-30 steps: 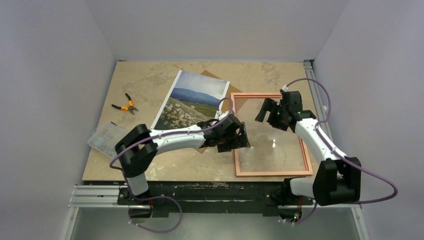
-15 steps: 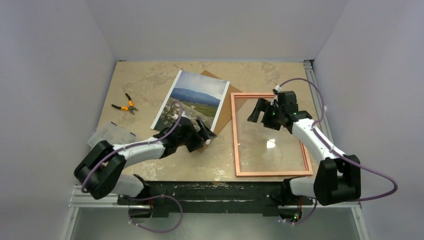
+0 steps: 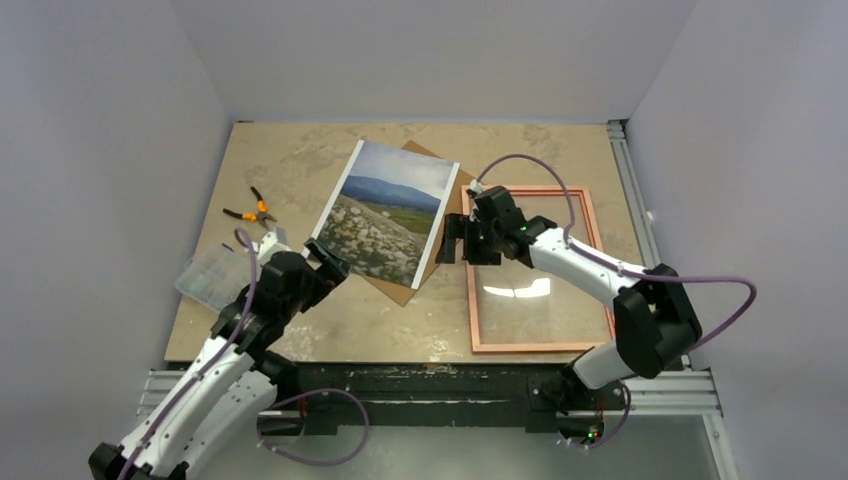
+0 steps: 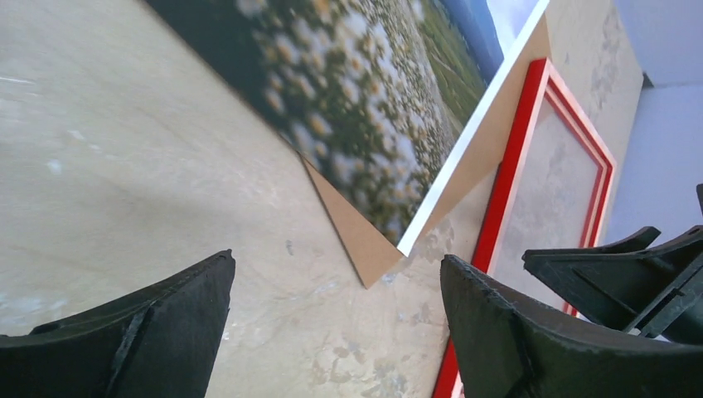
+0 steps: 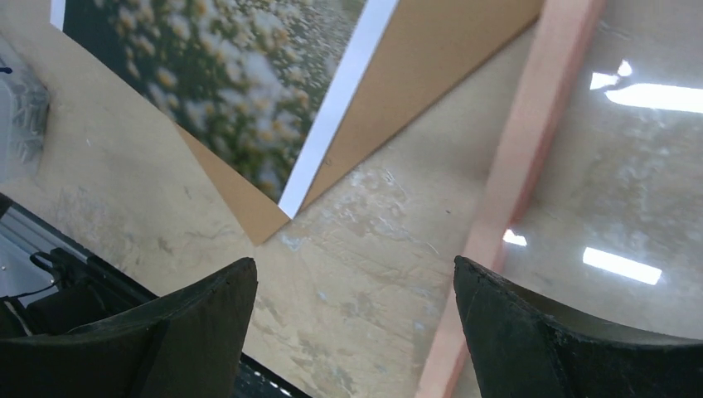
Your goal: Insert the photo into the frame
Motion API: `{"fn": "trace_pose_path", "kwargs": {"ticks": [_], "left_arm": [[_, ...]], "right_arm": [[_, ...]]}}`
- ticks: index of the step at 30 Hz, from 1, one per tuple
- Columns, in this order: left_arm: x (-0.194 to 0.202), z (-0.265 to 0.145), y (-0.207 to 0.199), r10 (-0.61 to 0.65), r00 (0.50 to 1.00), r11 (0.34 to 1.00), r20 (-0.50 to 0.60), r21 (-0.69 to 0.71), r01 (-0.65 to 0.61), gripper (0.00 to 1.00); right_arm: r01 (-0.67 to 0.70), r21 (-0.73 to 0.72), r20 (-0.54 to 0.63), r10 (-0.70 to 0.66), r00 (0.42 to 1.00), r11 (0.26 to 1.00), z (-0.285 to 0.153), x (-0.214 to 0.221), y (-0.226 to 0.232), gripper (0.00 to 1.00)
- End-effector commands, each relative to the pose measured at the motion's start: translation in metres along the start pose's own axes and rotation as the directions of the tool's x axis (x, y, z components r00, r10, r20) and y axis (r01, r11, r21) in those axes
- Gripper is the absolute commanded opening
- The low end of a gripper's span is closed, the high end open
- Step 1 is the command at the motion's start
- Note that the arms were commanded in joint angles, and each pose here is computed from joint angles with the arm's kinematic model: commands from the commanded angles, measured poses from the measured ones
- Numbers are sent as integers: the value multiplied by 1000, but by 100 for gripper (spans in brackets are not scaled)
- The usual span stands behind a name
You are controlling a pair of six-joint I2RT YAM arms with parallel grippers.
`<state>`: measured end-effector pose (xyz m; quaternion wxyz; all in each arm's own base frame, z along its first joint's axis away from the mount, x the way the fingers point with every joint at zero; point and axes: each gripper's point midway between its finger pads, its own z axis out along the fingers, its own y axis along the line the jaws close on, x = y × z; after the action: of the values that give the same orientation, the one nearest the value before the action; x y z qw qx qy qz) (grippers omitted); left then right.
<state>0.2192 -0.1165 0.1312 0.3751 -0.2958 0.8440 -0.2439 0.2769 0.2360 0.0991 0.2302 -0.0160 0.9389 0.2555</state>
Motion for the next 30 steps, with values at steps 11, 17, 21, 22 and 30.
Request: {"fn": "trace_pose_path", "kwargs": {"ticks": [11,17,21,22,30], "left_arm": [[-24,-41,53,114,990,967,86,-237,-91,90],[-18,-32,53,138,990,950,19,-285,-127,90],[-15,-29,50,148,989,946,-11,-291,-144,90],[-14,-27,50,146,989,947,-17,-287,-144,90],[0,-14,38,118,991,970,-57,-206,-127,91]], "right_arm": [[177,70,0,-177,984,982,63,-31,70,85],[248,139,-45,-244,969,959,92,-40,81,84],[309,155,-78,-300,951,939,104,-24,83,83],[321,158,-94,-309,946,934,106,-18,81,83],[373,81,-254,-343,904,924,113,50,62,81]]}}
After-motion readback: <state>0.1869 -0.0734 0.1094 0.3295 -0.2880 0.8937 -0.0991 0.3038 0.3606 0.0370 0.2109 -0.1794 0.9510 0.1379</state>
